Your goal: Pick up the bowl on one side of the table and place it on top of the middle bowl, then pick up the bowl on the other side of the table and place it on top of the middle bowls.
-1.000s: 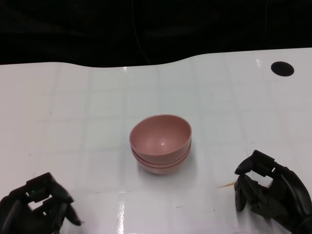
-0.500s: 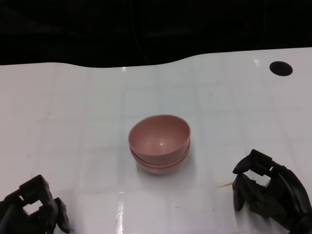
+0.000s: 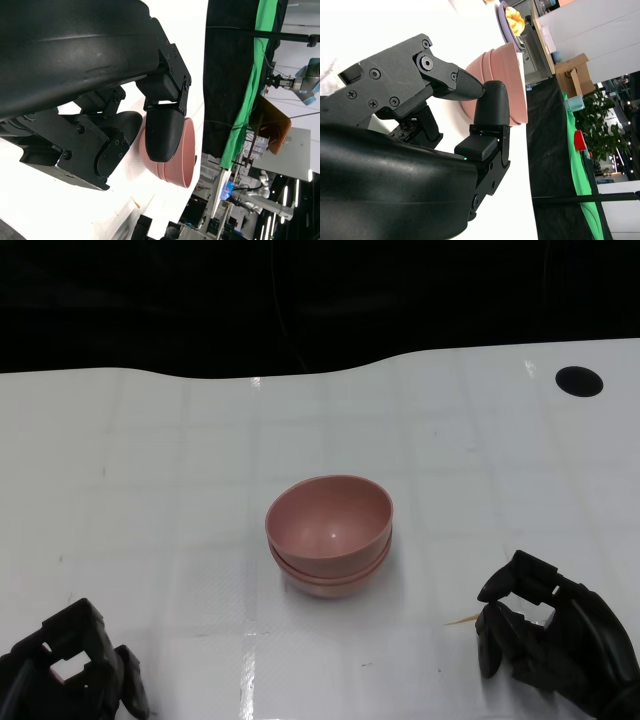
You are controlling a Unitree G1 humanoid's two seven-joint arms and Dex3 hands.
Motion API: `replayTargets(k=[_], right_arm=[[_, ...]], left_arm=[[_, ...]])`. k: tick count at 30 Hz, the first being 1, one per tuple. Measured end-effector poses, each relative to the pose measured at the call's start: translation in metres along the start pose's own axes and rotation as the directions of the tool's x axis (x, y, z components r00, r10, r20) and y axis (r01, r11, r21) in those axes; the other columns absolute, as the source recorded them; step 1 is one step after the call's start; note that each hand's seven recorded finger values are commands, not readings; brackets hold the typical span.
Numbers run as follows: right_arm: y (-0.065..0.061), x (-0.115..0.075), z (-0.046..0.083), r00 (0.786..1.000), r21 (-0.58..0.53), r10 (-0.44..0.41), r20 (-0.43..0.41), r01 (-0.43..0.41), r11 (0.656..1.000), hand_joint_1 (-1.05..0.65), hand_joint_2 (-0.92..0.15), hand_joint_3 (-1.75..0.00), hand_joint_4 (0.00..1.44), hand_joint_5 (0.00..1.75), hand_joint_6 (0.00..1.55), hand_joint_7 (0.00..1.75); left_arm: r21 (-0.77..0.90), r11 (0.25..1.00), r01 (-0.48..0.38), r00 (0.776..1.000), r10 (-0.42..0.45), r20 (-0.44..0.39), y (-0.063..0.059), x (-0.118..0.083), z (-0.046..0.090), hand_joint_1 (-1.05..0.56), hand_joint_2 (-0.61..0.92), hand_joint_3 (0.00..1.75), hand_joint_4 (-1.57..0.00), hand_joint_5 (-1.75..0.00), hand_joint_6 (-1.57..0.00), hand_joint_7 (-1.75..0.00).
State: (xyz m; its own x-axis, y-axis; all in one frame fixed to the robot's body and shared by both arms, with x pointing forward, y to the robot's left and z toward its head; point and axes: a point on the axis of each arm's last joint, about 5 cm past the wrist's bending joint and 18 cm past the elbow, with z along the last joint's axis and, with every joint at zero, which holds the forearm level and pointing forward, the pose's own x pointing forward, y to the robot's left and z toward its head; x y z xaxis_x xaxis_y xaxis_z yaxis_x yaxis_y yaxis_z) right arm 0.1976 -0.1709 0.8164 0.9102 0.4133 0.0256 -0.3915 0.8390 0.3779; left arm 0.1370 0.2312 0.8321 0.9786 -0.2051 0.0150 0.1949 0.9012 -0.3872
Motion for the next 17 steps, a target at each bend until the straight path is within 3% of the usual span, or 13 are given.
replayTargets(k=[17], right_arm=[[-0.0004,-0.0007,-0.0005,1.0,-0.002,0.003,0.001,-0.003,1.0,-0.23,-0.68,-0.79,0.89,1.75,0.71,1.59]], left_arm=[[0.0,1.0,0.005,1.0,-0.005,0.019,-0.0027,0.0046,0.0,-0.07,0.53,1.36,-0.89,-1.75,-0.76,-1.75]])
